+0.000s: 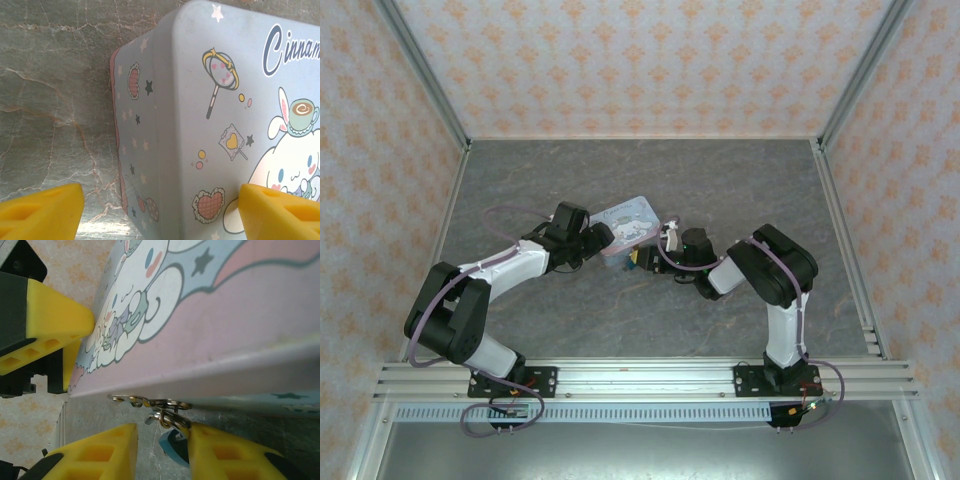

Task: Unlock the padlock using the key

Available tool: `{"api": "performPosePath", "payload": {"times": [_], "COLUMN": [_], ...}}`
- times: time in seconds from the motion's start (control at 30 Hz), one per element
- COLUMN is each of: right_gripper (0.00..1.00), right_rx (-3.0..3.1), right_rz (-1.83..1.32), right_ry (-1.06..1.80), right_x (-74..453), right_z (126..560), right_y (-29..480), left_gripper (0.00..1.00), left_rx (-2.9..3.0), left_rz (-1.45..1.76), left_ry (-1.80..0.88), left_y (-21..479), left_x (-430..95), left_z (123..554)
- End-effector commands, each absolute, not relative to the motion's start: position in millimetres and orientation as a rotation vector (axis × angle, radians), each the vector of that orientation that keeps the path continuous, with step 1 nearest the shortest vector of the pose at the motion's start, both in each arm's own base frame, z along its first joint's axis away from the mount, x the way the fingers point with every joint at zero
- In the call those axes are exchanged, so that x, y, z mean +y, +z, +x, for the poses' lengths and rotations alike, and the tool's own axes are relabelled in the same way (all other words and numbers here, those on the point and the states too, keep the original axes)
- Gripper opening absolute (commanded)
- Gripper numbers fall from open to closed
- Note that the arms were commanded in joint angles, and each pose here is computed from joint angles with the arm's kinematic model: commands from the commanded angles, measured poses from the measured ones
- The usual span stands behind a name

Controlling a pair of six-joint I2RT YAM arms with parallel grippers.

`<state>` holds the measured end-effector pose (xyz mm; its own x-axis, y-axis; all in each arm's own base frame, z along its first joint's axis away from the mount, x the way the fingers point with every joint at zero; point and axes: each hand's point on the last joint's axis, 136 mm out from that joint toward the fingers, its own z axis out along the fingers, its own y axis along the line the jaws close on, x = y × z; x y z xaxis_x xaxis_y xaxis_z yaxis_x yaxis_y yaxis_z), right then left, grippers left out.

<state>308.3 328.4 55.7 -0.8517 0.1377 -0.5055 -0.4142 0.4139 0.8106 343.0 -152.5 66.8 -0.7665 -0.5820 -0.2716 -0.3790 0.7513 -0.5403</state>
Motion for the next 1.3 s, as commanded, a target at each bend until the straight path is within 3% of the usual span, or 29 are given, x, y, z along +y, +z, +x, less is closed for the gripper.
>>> {"api": "performPosePath", "payload": {"times": [0.0,0.6,1.27], "right_gripper": [0.28,0.03,0.0], "right_rx": [2.098,2.127,2.058], "right_rz": [-0.317,-0.256,-0.117], "right_ry": [1.476,1.441,1.421], "right_x": [334,331,307], "right_z": [304,312,328], "right_y": [77,74,93], "left_gripper": [0.8,0.8,0.81], "left_rx": [2.672,2.677,2.68], "left_rz": [-0.781,-0.779,-0.781], "left_ry": [-0.482,-0.477,-0.474], "left_y": [33,32,31], "left_x": [-137,-137,-136], "left_z": [309,308,306]}}
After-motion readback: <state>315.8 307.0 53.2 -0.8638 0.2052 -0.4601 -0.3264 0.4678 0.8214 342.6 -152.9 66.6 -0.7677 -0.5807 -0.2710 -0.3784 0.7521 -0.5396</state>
